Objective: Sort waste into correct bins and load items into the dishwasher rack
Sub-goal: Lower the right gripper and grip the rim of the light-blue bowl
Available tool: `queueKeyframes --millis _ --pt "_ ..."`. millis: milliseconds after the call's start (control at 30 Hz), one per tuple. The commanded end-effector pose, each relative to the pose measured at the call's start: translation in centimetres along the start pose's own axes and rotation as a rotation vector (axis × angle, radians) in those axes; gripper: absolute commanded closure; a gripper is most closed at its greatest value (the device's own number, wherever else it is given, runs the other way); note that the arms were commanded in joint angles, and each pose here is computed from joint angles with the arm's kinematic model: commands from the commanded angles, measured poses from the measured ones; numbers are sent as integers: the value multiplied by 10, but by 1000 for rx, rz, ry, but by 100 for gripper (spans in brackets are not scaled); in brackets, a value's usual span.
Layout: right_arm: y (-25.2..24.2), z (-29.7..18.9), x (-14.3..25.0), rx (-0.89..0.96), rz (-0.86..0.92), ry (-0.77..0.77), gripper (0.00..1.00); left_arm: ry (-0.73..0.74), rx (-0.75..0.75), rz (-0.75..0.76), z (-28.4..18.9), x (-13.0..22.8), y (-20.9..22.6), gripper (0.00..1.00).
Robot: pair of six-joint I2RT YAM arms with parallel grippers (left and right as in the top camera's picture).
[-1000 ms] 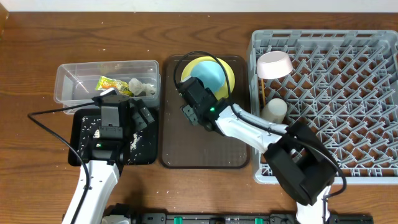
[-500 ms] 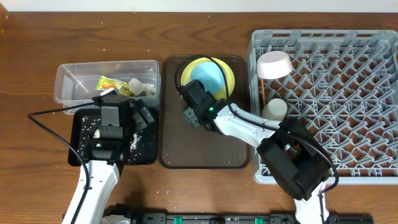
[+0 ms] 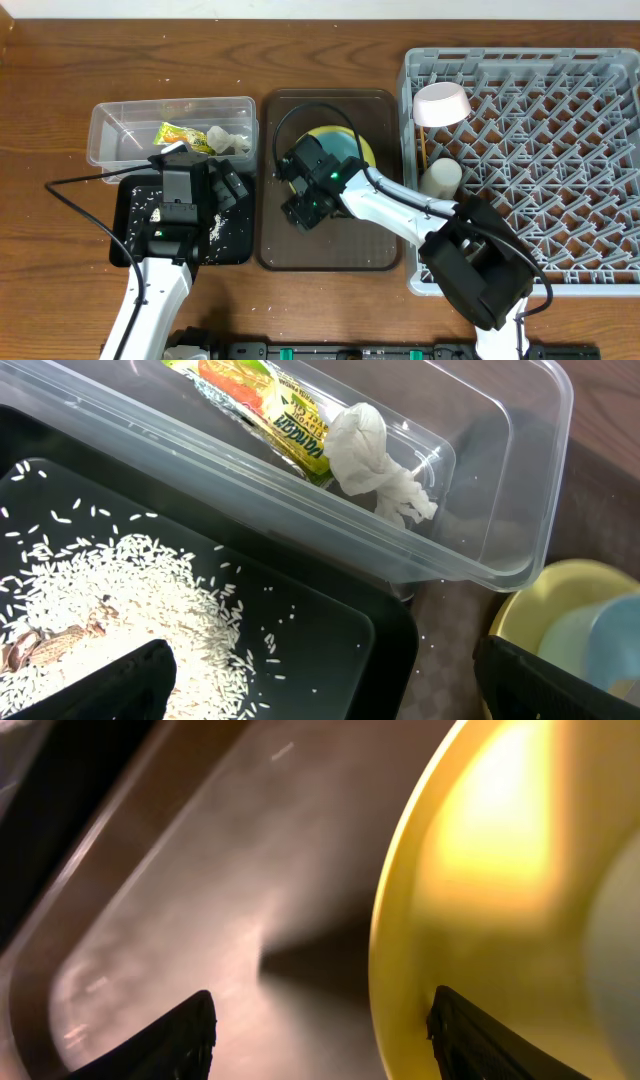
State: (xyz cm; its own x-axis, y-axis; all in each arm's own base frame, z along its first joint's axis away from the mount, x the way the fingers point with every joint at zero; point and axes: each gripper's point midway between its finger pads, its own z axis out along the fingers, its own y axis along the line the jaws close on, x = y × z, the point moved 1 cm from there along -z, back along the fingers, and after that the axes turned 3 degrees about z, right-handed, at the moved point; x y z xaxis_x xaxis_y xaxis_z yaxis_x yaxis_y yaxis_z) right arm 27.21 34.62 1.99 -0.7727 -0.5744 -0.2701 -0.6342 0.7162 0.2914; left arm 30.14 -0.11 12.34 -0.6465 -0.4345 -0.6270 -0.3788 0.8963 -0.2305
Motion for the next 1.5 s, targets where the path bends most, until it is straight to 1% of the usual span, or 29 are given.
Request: queueKeyframes --millis 0,100,267,467,600,733,833,933,1067,1133,1167,1267,1400,1467 --pt "28 17 41 -167 83 166 33 -25 -12 0 -2 -8 1 2" --pt "39 13 49 -232 129 211 32 -25 -12 0 -2 -8 1 2" --pt "43 10 59 -253 186 262 32 -25 -12 1 -2 -8 1 2" --pt "45 4 55 -258 188 250 32 -25 -12 1 -2 -8 1 2" --pt "50 -11 40 -270 168 197 32 -25 -12 1 -2 -8 1 2" --pt "55 -37 17 -262 134 104 32 -25 -12 1 -2 -8 1 2" --pt "49 -60 -2 -193 94 5 34 -25 -12 1 -2 -8 1 2" --pt "35 -85 -17 -79 44 -99 36 -25 -12 1 -2 -8 1 2" --pt "14 -112 -30 84 -4 -203 43 -25 -12 1 -2 -8 1 2" --pt "4 -123 -35 163 -27 -237 51 -25 -12 1 -2 -8 1 2" --pt "-3 -126 -36 210 -30 -251 57 -25 -12 1 -2 -8 1 2" --pt "-18 -130 -39 305 -20 -268 65 -25 -12 1 -2 -8 1 2" --pt "-22 -123 -37 329 -19 -251 75 -25 -12 1 -2 -8 1 2" --pt "-22 -117 -35 330 -23 -235 76 -25 -12 0 -2 -8 1 2"
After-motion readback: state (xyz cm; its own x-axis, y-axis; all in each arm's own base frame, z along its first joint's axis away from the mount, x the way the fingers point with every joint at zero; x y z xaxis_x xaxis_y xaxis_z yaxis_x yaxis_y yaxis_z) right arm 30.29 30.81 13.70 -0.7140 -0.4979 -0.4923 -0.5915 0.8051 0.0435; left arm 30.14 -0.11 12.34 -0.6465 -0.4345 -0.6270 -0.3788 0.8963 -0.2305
